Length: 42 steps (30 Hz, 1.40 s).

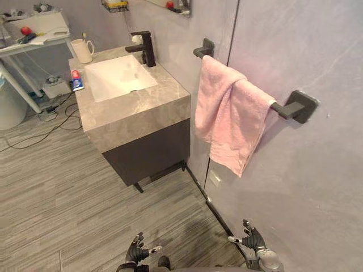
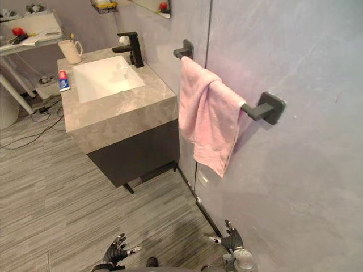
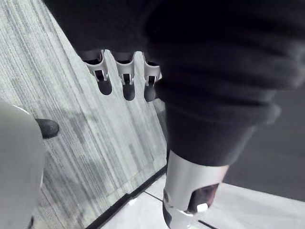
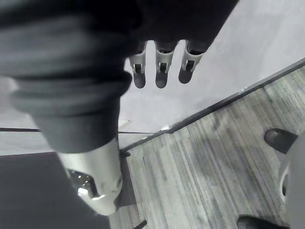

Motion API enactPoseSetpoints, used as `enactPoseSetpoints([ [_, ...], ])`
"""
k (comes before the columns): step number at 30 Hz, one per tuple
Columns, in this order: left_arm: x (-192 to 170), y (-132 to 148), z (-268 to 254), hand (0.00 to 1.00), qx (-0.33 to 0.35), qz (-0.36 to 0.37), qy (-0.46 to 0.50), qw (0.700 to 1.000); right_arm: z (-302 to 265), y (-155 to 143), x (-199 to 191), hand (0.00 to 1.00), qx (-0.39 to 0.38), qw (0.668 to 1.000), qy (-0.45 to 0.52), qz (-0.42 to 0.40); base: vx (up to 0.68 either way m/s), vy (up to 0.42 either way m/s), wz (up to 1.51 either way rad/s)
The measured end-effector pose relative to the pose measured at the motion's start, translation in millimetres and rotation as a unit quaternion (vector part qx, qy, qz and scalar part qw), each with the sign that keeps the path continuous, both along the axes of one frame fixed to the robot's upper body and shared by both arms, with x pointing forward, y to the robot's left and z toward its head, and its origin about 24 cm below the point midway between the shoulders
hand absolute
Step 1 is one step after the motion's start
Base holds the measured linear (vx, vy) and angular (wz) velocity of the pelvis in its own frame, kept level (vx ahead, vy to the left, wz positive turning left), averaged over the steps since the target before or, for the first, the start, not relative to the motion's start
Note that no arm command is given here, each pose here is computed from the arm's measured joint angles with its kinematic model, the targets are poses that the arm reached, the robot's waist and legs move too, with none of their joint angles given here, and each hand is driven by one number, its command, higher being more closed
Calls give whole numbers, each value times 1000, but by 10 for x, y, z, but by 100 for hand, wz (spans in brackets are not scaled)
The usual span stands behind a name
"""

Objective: Organize washtable

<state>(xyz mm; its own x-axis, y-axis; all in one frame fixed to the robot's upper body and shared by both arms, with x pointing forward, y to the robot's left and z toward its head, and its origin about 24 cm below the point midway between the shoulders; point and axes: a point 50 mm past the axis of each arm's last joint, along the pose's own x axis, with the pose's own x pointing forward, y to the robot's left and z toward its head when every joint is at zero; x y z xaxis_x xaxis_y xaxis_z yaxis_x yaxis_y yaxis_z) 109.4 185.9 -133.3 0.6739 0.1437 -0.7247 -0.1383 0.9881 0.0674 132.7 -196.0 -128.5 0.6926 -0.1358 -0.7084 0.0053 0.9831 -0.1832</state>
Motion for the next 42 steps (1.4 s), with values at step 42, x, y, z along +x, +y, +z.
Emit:
enactPoseSetpoints([
  [42, 130, 151, 74, 0, 17, 27, -22, 999, 4, -25, -22, 0, 37, 997, -8, -63, 146, 124, 56],
])
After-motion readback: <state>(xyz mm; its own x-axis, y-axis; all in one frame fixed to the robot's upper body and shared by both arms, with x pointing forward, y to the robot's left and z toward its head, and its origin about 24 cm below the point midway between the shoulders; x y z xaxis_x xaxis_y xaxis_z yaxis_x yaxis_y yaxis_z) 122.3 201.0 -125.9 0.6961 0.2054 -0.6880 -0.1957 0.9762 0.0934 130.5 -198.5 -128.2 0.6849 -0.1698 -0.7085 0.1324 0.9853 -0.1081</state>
